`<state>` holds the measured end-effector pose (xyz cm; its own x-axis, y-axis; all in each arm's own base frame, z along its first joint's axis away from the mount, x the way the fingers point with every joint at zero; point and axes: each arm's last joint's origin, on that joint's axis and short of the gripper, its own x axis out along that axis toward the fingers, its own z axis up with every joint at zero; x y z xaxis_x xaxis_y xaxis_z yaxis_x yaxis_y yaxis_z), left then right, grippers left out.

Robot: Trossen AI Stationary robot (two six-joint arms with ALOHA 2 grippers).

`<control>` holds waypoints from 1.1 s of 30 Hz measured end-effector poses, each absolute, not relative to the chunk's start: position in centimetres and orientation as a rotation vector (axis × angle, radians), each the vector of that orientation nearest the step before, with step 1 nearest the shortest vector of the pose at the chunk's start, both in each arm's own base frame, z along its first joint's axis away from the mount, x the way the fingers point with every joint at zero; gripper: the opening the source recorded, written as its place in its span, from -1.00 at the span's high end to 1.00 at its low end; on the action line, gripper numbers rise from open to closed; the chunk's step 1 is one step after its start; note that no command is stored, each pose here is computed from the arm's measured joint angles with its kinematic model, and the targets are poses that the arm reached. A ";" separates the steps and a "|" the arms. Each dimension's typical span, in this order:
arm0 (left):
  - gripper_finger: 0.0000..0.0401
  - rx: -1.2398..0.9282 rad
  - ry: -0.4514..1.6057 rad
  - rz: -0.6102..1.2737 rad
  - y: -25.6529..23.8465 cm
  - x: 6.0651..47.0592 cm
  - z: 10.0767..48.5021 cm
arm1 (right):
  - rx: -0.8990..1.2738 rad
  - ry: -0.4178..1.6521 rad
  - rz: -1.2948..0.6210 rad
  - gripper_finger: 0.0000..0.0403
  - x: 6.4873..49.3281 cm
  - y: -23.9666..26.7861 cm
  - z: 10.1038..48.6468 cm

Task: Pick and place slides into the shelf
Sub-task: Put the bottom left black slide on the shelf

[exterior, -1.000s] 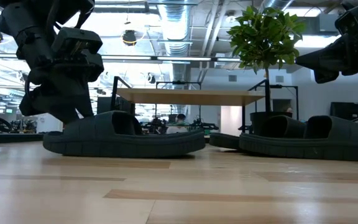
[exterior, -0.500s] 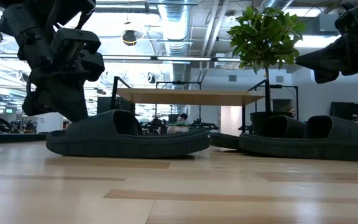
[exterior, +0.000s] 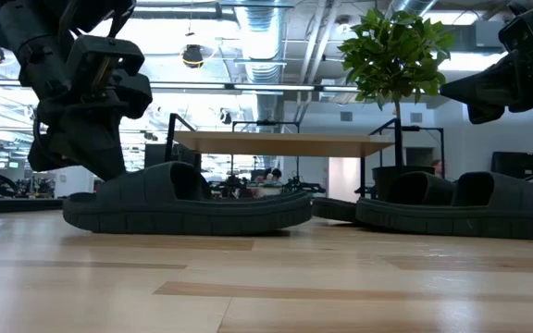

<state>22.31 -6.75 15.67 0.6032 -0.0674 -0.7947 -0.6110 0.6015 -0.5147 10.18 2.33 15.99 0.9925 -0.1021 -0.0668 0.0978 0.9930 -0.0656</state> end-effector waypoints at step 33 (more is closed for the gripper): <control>1.00 -0.744 0.485 0.348 -8.9 19.4 20.9 | -0.062 0.070 -0.101 1.00 10.2 2.3 16.0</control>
<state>19.37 -8.86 20.94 0.8347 0.1307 -0.5349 -0.4650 0.6877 -0.5576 10.18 2.32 15.99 0.9924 -0.1028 -0.0670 0.0984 0.9930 -0.0657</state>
